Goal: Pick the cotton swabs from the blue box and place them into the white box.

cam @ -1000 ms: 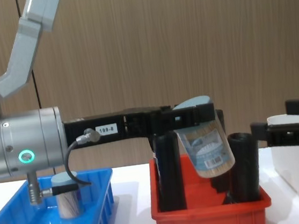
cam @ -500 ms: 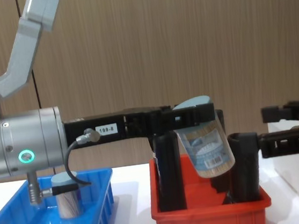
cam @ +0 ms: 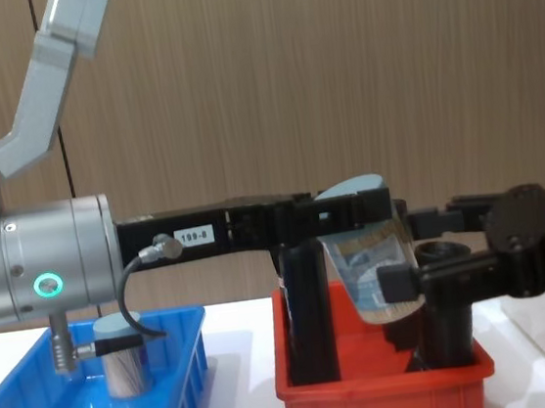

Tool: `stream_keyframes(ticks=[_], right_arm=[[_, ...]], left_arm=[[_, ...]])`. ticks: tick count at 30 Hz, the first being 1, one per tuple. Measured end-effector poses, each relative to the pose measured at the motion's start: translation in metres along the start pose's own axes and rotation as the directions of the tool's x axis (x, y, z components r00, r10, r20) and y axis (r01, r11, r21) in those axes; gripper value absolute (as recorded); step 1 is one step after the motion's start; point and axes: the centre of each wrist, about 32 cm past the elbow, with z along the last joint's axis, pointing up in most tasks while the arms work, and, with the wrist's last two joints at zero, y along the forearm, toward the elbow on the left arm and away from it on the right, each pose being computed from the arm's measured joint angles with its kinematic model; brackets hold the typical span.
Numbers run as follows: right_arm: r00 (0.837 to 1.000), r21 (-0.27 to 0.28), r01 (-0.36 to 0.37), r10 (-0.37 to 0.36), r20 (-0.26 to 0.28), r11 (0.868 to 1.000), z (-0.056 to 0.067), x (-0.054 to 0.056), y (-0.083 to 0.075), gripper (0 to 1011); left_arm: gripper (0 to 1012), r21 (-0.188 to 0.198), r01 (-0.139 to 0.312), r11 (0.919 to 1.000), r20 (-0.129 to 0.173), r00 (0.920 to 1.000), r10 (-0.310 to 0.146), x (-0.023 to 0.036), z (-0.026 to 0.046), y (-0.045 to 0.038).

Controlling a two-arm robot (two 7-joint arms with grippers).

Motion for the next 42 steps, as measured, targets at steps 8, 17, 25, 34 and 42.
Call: stream_keyframes(ticks=[8,17,25,34,42], right_arm=[[0.999,-0.012,-0.026,0.026,0.031,1.0,0.002,0.005,0.015,1001],[0.997,-0.035,-0.023,0.025,0.068,0.999,0.003,0.008,0.031,1001],[0.995,-0.06,-0.011,0.017,0.097,0.998,0.002,0.01,0.04,1002],[0.994,-0.084,-0.005,0.014,0.105,0.996,0.0,0.012,0.047,989],[0.996,-0.091,-0.003,0.011,0.091,0.996,0.0,0.015,0.05,813]], left_arm=[[669,0.0,0.0,1.0,0.0,1.0,0.0,0.0,0.0,0.0],[669,0.0,0.0,1.0,0.0,1.0,0.0,-0.0001,-0.0001,-0.0001],[669,0.0,0.0,1.0,0.0,1.0,0.0,0.0,-0.0001,-0.0001],[669,0.0,0.0,1.0,0.0,1.0,0.0,0.0,0.0,0.0],[669,0.0,0.0,1.0,0.0,1.0,0.0,0.0,0.0,0.0]])
